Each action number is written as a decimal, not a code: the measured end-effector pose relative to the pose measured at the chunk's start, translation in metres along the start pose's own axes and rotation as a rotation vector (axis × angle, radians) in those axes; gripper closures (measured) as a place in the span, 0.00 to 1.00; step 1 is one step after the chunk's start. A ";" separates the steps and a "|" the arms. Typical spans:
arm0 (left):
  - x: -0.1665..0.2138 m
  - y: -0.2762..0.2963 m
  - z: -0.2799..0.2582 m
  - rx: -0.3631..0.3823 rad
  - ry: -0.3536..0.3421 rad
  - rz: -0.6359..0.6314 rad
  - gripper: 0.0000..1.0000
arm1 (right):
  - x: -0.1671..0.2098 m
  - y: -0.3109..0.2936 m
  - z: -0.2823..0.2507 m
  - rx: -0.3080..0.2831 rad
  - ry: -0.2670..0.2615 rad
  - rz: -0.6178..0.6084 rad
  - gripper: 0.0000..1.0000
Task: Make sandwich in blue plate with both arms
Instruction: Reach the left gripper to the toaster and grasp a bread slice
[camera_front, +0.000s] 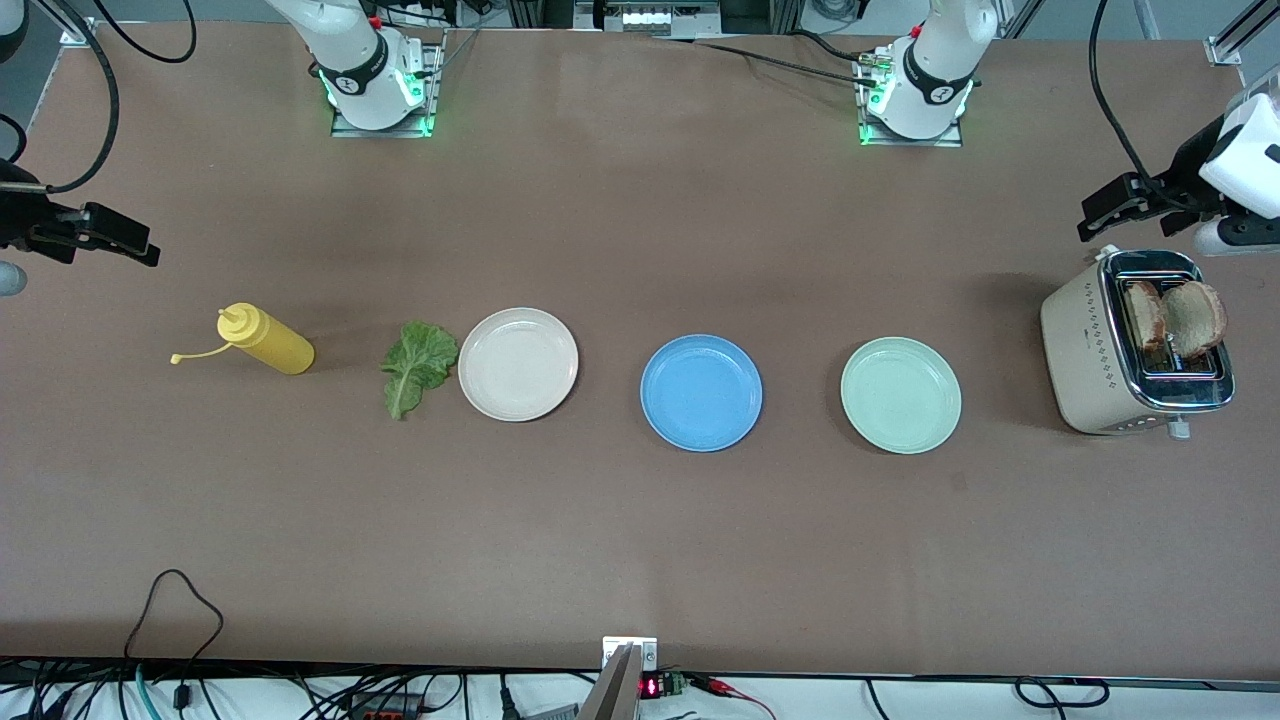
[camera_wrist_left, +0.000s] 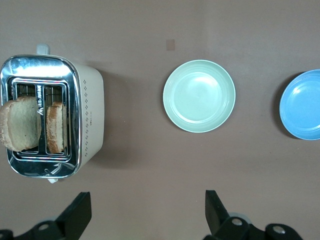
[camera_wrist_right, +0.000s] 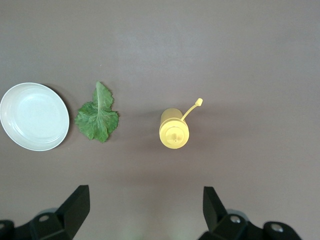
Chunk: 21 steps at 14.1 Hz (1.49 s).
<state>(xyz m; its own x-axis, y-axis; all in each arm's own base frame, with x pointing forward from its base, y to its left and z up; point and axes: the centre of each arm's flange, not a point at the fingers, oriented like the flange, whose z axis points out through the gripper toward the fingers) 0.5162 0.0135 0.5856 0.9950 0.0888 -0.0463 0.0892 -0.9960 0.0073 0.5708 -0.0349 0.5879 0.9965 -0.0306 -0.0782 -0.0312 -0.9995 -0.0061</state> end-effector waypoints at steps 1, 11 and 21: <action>0.000 0.000 0.000 0.000 -0.001 0.000 0.00 | 0.000 0.000 0.000 0.000 0.000 0.000 0.00; 0.056 -0.113 0.102 0.049 -0.075 -0.050 0.00 | 0.007 0.001 0.016 0.001 -0.031 0.002 0.00; 0.071 -0.194 0.195 0.025 -0.165 0.000 0.04 | 0.021 0.001 0.051 0.002 -0.107 0.000 0.00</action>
<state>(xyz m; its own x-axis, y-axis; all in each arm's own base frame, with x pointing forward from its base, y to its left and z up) 0.5605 0.2104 0.3866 0.9738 0.0876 -0.2099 0.0857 -0.9962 -0.0179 0.5880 -0.0356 0.5354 0.9824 -0.0291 -0.1847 -0.0312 -0.9995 -0.0080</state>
